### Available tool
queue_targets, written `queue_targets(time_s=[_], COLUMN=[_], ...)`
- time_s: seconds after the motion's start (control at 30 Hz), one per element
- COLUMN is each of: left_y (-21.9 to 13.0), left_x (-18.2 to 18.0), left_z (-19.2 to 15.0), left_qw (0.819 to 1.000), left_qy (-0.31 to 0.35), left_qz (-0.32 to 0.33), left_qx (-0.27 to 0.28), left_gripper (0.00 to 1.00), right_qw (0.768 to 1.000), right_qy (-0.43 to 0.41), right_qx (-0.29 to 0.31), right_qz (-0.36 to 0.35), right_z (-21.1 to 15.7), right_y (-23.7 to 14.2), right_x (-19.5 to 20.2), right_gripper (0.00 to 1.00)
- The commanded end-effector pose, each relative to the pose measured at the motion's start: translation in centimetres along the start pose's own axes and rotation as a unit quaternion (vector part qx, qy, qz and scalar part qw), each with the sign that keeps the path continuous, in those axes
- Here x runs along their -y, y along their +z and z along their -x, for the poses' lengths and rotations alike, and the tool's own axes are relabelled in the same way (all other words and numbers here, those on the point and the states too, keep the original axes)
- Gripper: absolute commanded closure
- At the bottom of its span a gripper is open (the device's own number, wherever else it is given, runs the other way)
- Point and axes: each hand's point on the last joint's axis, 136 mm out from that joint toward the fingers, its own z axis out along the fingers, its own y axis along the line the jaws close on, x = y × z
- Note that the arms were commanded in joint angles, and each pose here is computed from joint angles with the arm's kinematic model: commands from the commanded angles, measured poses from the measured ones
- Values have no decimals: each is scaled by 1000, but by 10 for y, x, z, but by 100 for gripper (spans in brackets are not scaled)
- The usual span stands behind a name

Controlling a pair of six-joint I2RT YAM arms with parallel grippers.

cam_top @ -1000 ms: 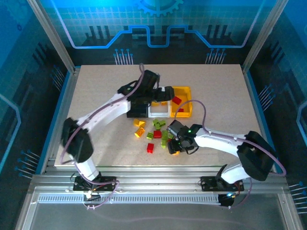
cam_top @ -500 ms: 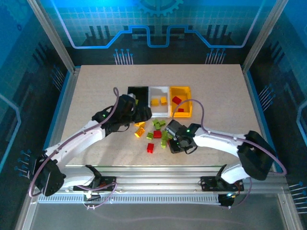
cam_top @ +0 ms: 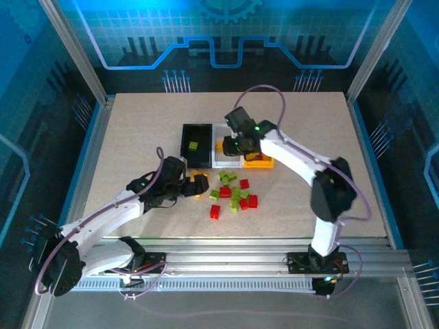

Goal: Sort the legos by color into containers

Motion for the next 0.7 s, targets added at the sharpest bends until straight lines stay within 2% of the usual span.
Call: queue_targets(time_s=[0.0,0.13,0.27,0.33,0.5,0.67], left_y=[3,10,14,15,20,38], left_x=[10,10,10,12,20,26], left_z=[-17,-31,-39,-41,-48,-74], left_qw=[999,997,996,995,991,980], left_qy=[27,48,63,71,104,154], left_qz=[-23,-13,-11,-14,-15,6], left_qx=[-28,-52,-66,-71,-87,-128], left_gripper=[4,4,4,4,6,13], right_qw=[999,997,999,999,999,997], right_qy=[3,20,26,21,36,55], right_qx=[-23,-37,-28,-9,27,47], right_qz=[-32,-57,-35,-27,-21,-19], right_z=[10,21,34,41,38,2], right_y=[29,56,54,40,-6,-43], right_x=[10,14,4,-2,4,23], right_gripper=[73,68,45,38,36,36])
